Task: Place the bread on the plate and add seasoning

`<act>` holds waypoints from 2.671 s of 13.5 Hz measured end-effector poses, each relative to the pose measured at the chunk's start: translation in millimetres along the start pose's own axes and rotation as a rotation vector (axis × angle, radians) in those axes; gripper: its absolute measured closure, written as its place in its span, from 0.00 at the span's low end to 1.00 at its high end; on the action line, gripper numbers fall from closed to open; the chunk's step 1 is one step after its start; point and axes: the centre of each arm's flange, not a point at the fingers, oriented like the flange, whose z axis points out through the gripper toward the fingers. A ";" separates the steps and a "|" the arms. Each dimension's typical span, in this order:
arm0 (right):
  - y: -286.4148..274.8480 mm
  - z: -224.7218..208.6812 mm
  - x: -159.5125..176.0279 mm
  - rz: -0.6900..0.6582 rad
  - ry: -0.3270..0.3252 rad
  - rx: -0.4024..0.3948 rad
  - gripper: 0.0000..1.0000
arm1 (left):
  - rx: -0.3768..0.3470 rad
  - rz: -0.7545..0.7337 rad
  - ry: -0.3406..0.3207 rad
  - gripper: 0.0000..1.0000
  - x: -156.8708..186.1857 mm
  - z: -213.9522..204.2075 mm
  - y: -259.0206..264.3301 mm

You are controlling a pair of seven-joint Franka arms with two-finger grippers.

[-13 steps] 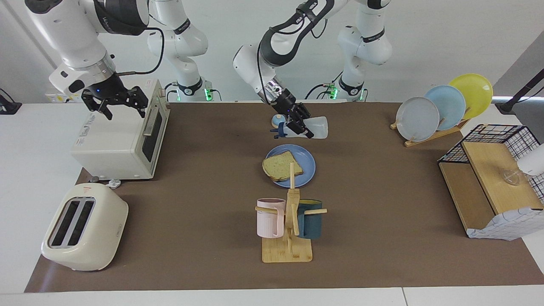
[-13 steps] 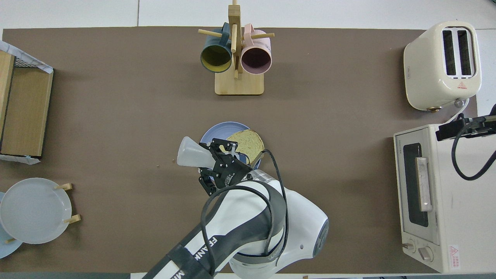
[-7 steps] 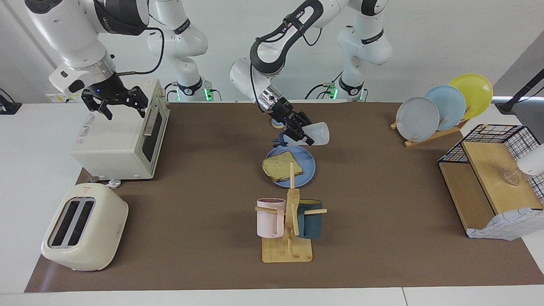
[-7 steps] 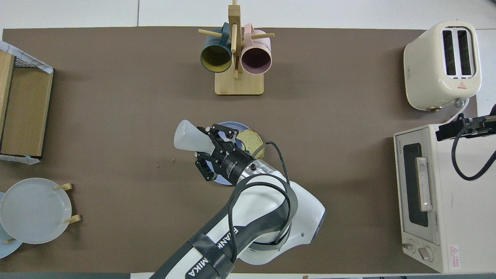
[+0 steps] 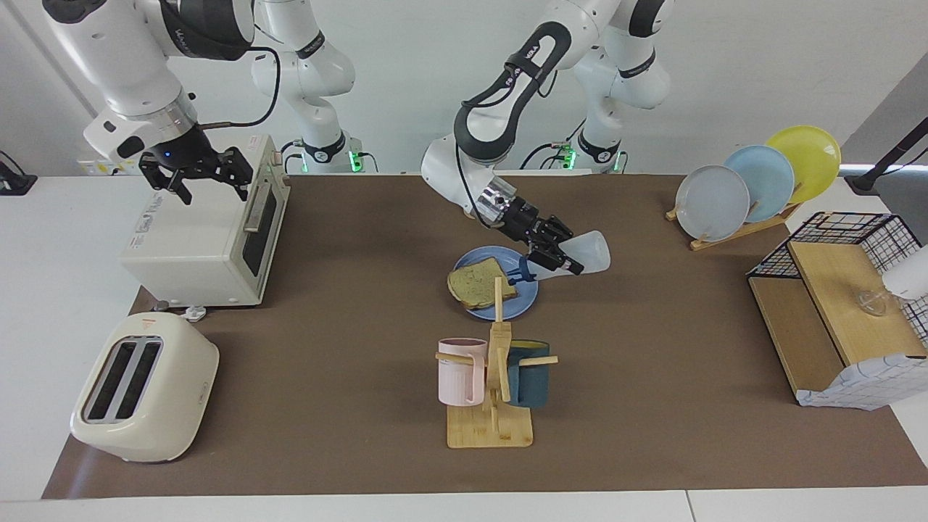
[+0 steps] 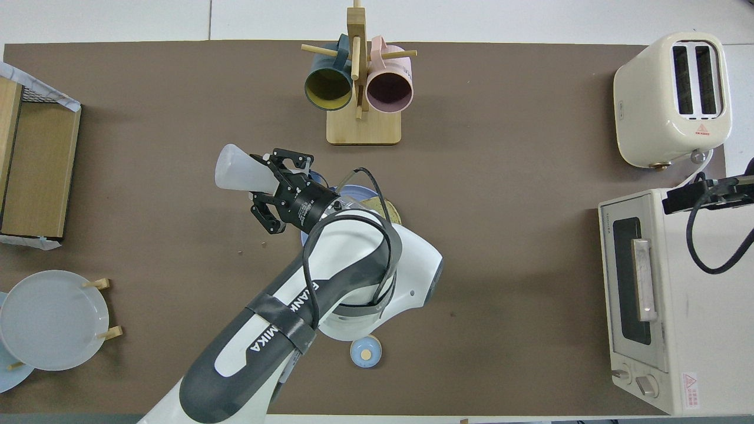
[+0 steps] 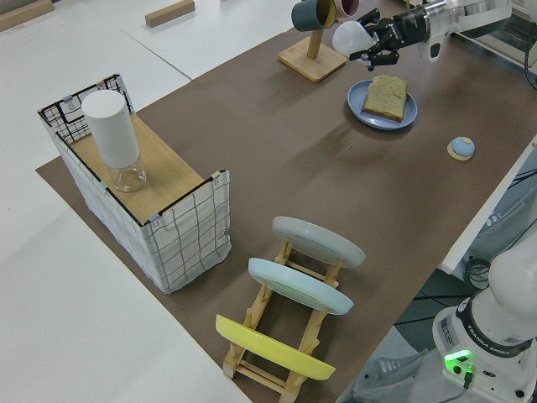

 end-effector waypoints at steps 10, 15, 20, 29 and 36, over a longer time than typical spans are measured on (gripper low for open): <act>0.0 0.0 0.0 0.000 0.000 0.000 0.00 | 0.085 0.052 -0.001 0.54 20.2 -64.8 18.9; 0.0 0.0 0.0 0.000 0.000 0.000 0.00 | 0.131 0.092 -0.002 0.54 32.2 -122.3 45.6; 0.0 0.0 0.0 0.000 0.000 0.000 0.00 | 0.043 0.054 -0.042 0.54 18.3 -15.2 14.3; 0.0 0.0 0.0 0.000 0.000 0.000 0.00 | 0.070 0.064 -0.028 0.54 25.7 4.3 8.2; 0.0 0.0 0.0 0.000 0.000 0.000 0.00 | 0.135 0.113 0.016 0.54 44.1 -126.4 51.7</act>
